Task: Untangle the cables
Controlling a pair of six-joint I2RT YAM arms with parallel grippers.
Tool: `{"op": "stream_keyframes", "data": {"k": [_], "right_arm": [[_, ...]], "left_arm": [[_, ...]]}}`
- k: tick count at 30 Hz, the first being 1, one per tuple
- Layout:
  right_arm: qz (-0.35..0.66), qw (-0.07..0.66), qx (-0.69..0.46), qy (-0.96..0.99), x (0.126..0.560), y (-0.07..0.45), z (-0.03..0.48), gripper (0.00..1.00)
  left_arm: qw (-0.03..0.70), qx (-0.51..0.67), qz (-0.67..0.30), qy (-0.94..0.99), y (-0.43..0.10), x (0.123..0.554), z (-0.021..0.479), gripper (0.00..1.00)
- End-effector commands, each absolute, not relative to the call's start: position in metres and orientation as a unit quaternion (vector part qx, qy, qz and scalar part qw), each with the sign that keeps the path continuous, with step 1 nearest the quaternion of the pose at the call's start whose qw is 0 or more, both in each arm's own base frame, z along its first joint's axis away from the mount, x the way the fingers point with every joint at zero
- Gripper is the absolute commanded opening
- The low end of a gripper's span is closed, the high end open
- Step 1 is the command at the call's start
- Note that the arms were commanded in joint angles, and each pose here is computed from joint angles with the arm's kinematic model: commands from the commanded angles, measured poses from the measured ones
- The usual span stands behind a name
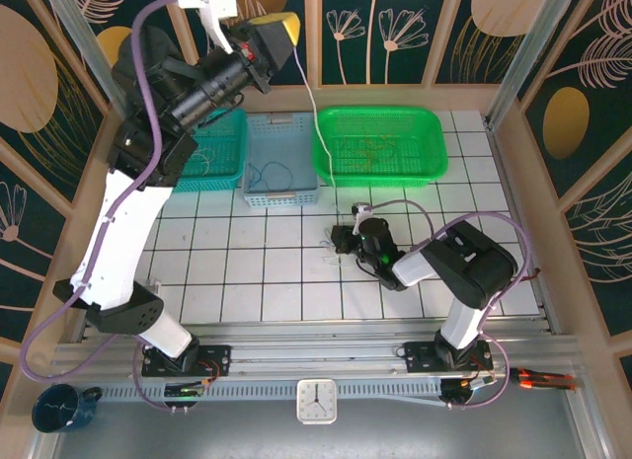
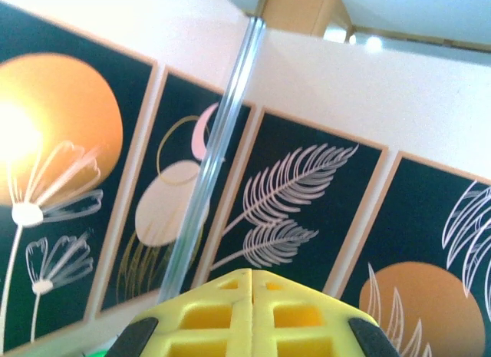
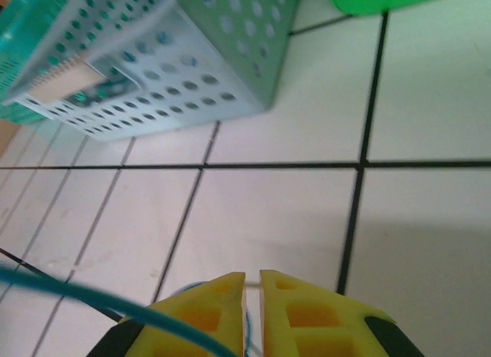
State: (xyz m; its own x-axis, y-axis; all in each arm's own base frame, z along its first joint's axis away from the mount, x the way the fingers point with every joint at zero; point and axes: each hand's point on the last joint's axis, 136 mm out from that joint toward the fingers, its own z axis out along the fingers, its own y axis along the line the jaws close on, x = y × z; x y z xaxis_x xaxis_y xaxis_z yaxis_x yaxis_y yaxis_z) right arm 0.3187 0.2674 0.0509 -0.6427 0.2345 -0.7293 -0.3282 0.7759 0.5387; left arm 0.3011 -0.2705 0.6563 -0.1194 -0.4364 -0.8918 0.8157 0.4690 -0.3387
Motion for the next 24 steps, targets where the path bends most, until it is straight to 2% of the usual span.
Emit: {"op": "stream_keyframes", "data": {"k": [1,14,23,24], "right_arm": [[0.33,0.425,-0.005,0.843,0.318,0.262,0.044,0.14],[0.329,0.413,0.006,0.849,0.31,0.255,0.032,0.14],[0.315,0.408,0.016,0.856,0.306,0.247,0.026,0.14],[0.315,0.408,0.017,0.857,0.305,0.246,0.025,0.14]], "left_arm": [[0.673,0.162,-0.463,0.553,-0.258,0.297,0.674,0.0],[0.732,0.134,-0.392,0.541,-0.23,0.301,0.697,0.0],[0.789,0.089,-0.295,0.532,-0.196,0.314,0.713,0.0],[0.79,0.086,-0.28,0.539,-0.199,0.327,0.707,0.0]]}}
